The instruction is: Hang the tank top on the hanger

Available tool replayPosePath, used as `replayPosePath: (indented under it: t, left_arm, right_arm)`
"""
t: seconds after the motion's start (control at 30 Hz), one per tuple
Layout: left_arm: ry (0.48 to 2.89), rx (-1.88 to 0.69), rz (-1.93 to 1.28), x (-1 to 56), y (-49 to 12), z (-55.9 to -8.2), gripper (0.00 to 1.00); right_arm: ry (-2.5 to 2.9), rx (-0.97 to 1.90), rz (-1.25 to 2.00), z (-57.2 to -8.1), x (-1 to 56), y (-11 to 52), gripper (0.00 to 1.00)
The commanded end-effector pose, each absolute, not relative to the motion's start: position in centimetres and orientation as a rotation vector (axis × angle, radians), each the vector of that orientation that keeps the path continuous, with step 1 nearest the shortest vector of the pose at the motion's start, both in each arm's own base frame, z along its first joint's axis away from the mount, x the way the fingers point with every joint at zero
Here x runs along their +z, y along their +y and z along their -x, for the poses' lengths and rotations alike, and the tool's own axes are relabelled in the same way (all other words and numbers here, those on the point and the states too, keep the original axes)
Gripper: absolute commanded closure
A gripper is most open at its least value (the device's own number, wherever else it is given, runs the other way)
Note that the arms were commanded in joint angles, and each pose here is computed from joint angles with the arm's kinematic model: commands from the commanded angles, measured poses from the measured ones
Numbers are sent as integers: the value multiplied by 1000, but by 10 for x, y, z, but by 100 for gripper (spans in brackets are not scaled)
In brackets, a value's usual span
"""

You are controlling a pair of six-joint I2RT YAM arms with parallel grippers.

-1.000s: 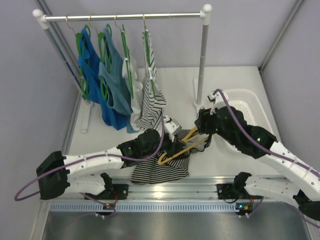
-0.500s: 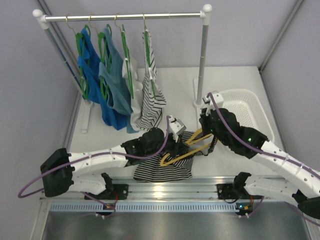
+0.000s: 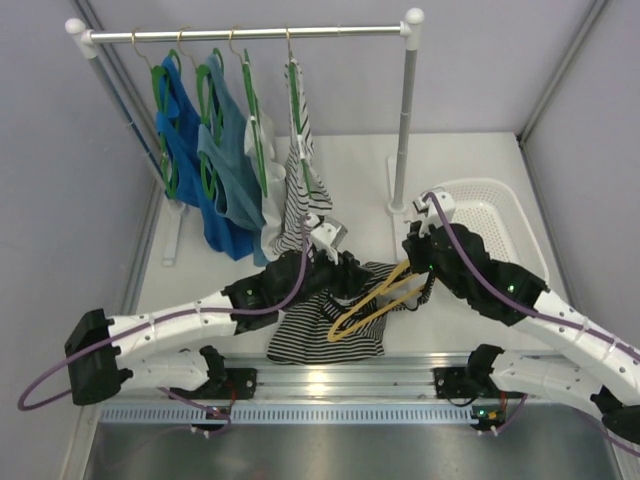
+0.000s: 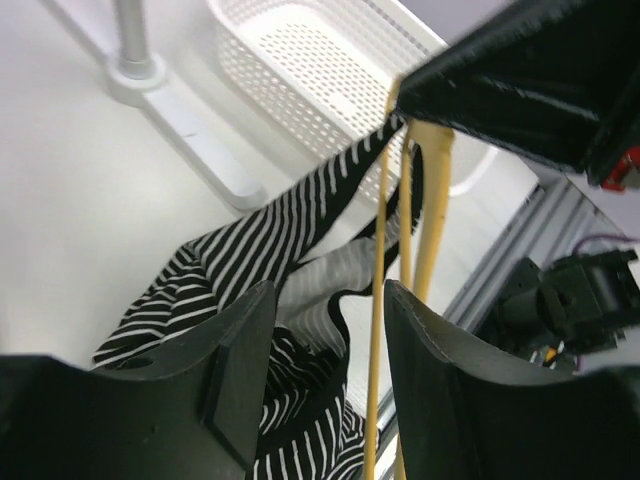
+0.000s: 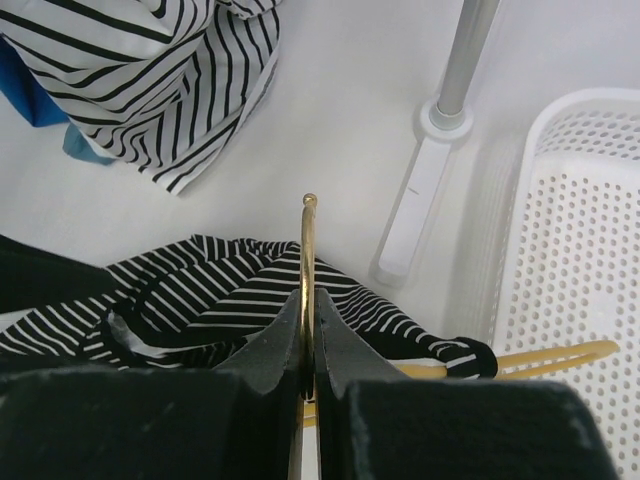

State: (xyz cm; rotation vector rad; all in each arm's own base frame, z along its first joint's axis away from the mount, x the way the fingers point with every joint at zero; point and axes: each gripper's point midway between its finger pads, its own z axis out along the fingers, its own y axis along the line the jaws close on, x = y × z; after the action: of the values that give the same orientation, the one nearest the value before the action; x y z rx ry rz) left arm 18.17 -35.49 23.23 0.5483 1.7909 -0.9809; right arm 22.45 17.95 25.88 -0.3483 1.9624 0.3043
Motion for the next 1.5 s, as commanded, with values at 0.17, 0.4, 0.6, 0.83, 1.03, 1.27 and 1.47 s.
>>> replayPosePath:
  t: [0.17,0.4,0.6,0.83,1.03,1.27,1.47]
  left_arm:
    - [2034,-724,-163,221,-287,-199,48]
    - [2256,-726,-152,179,-274,-172,45]
    - [2342,-758,-170,156,-279,-159,43]
    - [2380,-721,-203,137,-290,-162,41]
    - [2424,-656,-232,113,-293,-166,43]
    - [2428,-635,-248,108,-292,-170,66]
    - [2435,-635,-264,107,-286,-165,95]
  right_arm:
    - [1929,320,321,-225,268,181,100]
    - [1928,308,313,-225,269,178,100]
    - [1937,314,314,-224,265,181,100]
    - [1940,316,309,-224,263,183,100]
    - [1944,298,308,-225,262,181,100]
    - [1953,269,290,-226,259,177,100]
    - [1961,188,207,-232,261,163,100]
